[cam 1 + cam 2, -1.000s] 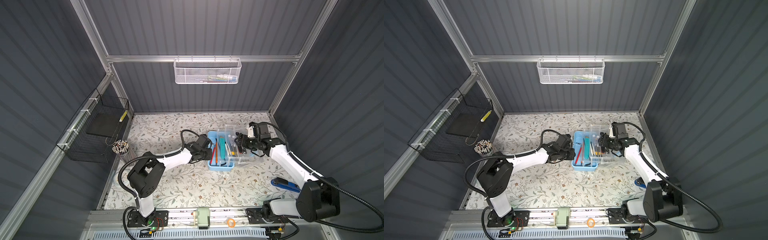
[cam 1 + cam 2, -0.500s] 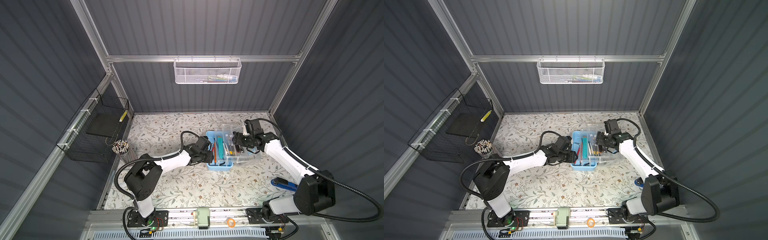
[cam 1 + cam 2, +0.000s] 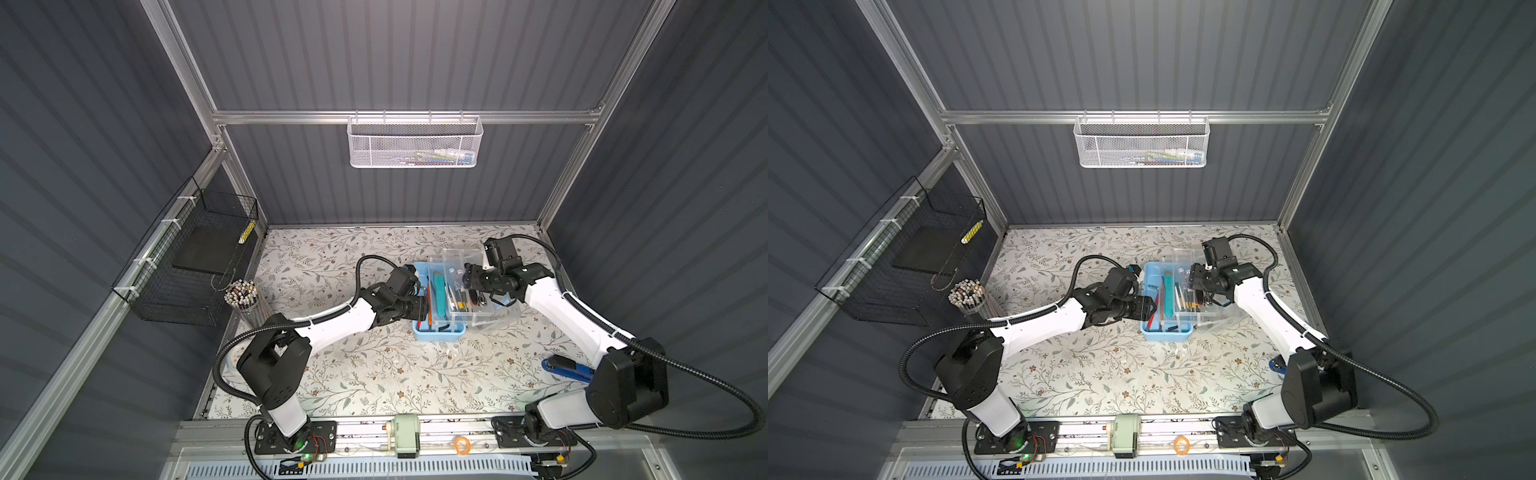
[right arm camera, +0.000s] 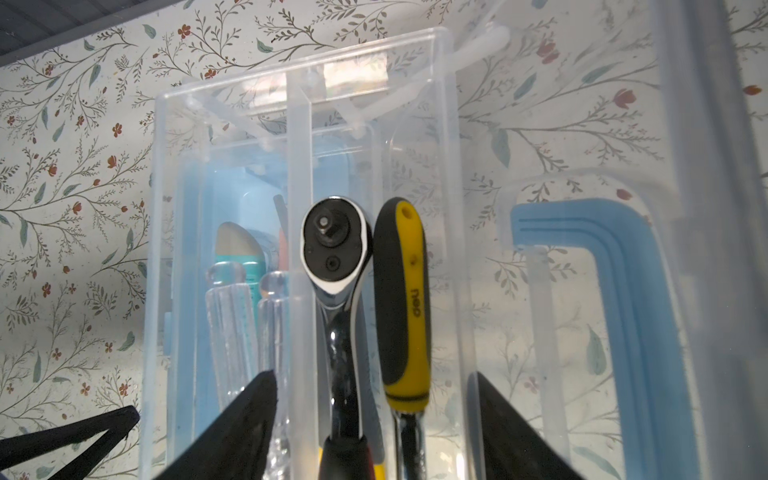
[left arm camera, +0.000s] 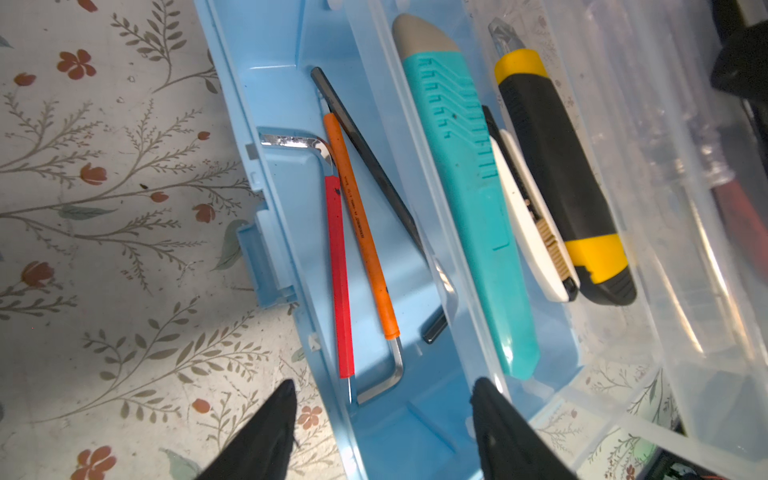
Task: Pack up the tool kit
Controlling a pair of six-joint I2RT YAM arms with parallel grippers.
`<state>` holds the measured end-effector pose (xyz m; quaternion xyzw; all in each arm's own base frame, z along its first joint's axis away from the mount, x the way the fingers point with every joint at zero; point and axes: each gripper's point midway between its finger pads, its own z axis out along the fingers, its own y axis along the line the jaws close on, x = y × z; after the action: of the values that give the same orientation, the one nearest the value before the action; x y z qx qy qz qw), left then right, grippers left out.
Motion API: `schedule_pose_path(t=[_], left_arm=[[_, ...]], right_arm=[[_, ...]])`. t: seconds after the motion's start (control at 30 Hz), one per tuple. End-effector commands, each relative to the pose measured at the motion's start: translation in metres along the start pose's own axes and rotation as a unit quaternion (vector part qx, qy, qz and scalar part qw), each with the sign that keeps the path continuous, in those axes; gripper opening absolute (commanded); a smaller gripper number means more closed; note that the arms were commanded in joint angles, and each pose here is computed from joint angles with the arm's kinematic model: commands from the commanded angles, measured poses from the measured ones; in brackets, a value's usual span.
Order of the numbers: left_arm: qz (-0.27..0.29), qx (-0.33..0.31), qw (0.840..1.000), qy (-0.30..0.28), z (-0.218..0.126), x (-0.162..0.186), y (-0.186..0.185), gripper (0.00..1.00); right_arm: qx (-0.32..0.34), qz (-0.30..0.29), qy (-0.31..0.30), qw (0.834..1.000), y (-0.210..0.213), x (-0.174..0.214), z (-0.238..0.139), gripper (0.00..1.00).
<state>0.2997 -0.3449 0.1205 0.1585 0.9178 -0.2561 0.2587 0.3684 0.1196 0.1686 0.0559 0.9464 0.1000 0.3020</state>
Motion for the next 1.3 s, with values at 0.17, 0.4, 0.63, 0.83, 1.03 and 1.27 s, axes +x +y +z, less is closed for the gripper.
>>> schedule_pose_path(t=[0.17, 0.4, 0.63, 0.83, 1.03, 1.27], left_arm=[[0.023, 0.027, 0.999, -0.019, -0.012, -0.017, -0.020, 0.75], [0.021, 0.032, 0.999, -0.027, -0.014, -0.018, -0.021, 0.79], [0.017, 0.046, 0.998, -0.041, -0.023, -0.022, -0.026, 0.83], [0.014, 0.043, 0.998, -0.031, -0.016, -0.020, -0.025, 0.82], [0.011, 0.033, 0.999, 0.000, 0.002, -0.010, -0.020, 0.77], [0.014, 0.013, 1.000, 0.014, 0.013, -0.006, -0.013, 0.68]], right_arm=[[-0.008, -0.020, -0.013, 1.000, 0.015, -0.012, -0.006, 0.72], [-0.004, -0.027, -0.009, 1.000, 0.016, -0.011, -0.005, 0.73], [-0.006, -0.028, -0.009, 1.000, 0.019, -0.011, -0.005, 0.73], [-0.007, -0.029, -0.010, 1.000, 0.020, -0.012, -0.006, 0.73], [-0.010, -0.032, -0.011, 0.999, 0.023, -0.014, -0.007, 0.73], [-0.013, -0.036, -0.014, 0.999, 0.027, -0.017, -0.010, 0.74]])
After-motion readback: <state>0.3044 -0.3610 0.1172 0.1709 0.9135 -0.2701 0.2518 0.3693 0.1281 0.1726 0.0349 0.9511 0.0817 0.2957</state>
